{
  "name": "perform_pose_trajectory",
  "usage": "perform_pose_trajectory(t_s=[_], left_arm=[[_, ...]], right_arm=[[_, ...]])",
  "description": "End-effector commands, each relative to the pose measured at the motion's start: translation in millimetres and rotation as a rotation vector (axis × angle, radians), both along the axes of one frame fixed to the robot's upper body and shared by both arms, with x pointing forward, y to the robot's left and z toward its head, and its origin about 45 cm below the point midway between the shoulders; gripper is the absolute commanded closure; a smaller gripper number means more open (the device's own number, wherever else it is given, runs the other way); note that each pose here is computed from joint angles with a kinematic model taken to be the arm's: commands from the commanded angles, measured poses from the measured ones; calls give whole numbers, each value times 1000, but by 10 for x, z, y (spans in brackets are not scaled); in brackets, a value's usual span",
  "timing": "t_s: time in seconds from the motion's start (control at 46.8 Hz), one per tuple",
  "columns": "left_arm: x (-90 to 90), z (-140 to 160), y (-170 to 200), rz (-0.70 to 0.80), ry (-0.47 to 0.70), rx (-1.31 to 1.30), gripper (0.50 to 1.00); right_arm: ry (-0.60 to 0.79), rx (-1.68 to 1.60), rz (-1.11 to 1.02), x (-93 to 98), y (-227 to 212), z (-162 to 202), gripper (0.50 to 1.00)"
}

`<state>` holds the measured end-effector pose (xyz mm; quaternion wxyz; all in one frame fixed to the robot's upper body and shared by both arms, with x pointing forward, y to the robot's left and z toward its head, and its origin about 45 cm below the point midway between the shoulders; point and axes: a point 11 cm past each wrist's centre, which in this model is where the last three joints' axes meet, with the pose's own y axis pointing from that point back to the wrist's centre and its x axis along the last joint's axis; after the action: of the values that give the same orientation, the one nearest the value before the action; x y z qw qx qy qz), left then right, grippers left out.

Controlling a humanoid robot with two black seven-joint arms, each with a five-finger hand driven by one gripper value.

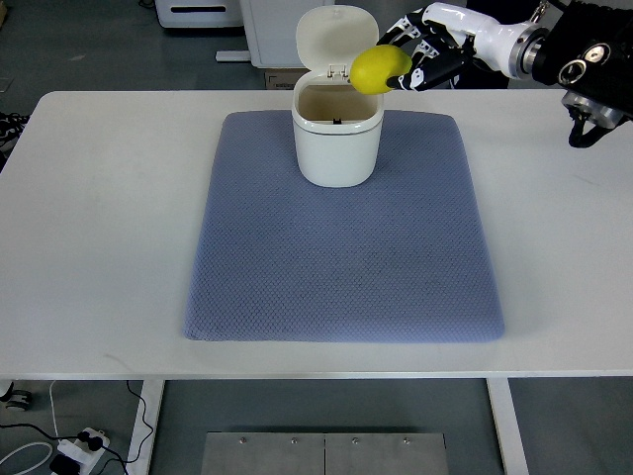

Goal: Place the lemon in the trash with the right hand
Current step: 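Lift the lemon with the right hand and carry it over the bin, then lower the lemon into the white bin and open the right hand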

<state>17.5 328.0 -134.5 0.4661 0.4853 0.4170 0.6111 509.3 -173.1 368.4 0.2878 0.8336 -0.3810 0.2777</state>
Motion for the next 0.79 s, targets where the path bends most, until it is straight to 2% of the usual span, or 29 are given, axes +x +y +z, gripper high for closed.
perform_pose_trajectory(t_s=[0.0,0.727,0.77], left_arm=[[-6,0,0,0,1,0,500],[3,0,0,0,-1,0,500],[-6,0,2,0,1,1,500]], right_arm=[[-5,-16,3,21,71,-2,1000],[-9,-136,-6,124,503,-154,1000],[-6,-135,-3,117,515,-165,946]])
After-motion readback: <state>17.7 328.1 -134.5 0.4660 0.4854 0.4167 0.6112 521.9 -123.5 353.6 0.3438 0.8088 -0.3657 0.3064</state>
